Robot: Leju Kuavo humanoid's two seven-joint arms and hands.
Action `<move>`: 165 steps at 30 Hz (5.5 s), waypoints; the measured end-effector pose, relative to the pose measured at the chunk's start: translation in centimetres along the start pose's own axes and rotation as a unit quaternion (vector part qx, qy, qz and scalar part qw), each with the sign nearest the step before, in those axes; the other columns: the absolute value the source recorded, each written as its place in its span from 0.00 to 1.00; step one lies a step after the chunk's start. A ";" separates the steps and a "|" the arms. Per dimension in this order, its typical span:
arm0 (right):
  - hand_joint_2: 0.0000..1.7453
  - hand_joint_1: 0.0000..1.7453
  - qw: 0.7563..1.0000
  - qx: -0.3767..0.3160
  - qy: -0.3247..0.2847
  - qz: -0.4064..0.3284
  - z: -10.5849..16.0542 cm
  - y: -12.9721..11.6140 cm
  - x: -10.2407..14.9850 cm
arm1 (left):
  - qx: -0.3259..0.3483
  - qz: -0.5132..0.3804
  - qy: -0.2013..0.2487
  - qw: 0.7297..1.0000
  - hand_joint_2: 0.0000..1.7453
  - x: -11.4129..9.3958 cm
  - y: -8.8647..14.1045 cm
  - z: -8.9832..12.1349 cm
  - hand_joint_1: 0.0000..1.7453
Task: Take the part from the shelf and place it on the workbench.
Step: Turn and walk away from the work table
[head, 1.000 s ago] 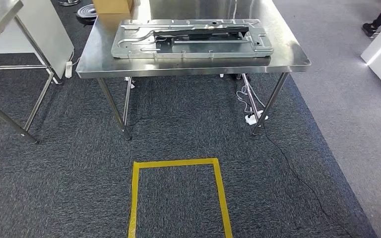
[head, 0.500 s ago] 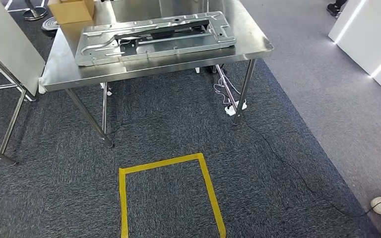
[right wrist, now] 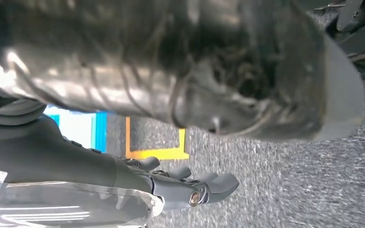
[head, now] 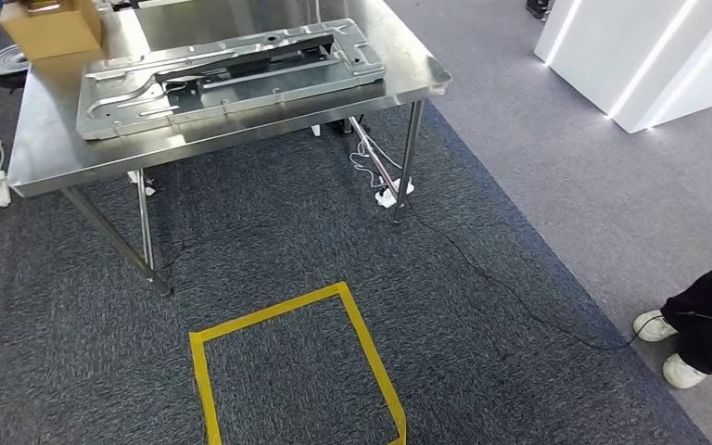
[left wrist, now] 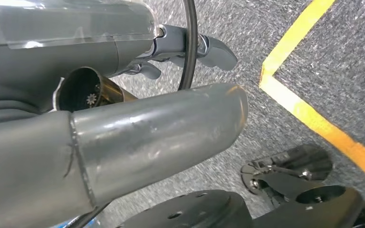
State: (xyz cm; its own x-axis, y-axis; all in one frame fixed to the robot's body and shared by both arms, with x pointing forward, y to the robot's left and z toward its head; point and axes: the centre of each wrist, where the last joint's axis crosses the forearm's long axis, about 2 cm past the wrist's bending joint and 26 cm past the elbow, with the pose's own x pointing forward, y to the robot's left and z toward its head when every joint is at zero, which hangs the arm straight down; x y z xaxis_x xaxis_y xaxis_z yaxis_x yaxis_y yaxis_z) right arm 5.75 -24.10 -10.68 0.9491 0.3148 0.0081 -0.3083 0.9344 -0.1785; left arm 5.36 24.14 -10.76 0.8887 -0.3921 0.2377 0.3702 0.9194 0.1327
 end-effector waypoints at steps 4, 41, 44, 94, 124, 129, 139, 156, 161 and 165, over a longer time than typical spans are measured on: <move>0.00 0.00 1.000 0.001 0.000 0.005 0.0 0.0 -0.1 | 0.000 -0.001 -0.001 1.000 0.00 0.5 0.0 0.0 0.00; 0.00 0.00 0.999 -0.032 -0.006 -0.029 -0.6 -2.2 -0.8 | 0.001 0.090 -0.001 0.996 0.00 1.2 -0.7 0.1 0.00; 0.00 0.00 0.999 -0.029 -0.002 -0.030 -0.6 -2.4 -0.7 | 0.007 0.097 -0.004 0.995 0.00 1.0 -0.7 0.1 0.00; 0.00 0.00 0.999 -0.024 0.009 -0.040 -0.6 -2.0 -1.2 | 0.020 0.136 0.003 0.990 0.00 0.1 -0.1 0.0 0.00; 0.00 0.00 0.998 -0.034 0.010 -0.057 -0.8 -2.9 -1.5 | 0.017 0.127 0.008 0.992 0.00 0.2 -0.3 0.0 0.00; 0.00 0.00 0.998 -0.037 0.010 -0.057 -0.8 -3.2 -1.4 | 0.013 0.126 0.006 0.992 0.00 0.6 -0.4 0.0 0.00; 0.00 0.00 0.997 -0.038 0.009 -0.059 -0.8 -3.3 -1.4 | 0.010 0.124 0.003 0.992 0.00 0.6 -0.5 0.1 0.00; 0.00 0.00 0.997 -0.039 0.011 -0.063 -0.9 -3.4 -1.6 | 0.005 0.123 0.002 0.992 0.00 0.8 -0.7 0.1 0.00; 0.00 0.00 0.997 -0.041 0.007 -0.065 -0.9 -3.5 -1.4 | 0.004 0.121 -0.002 0.993 0.00 1.1 -0.7 0.0 0.00; 0.00 0.00 0.997 -0.040 0.006 -0.065 -0.9 -3.5 -1.4 | 0.003 0.119 -0.004 0.993 0.00 1.4 -0.6 0.0 0.00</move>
State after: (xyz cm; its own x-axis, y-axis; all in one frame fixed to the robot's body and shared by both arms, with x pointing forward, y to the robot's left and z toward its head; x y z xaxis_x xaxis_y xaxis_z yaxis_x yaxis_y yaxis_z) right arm 5.58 -27.90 -10.92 0.9815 0.1896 0.0248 -0.1772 0.9504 -0.2556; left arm 6.37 23.05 -10.50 0.9489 -0.1631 0.2701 0.1473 0.9860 0.0781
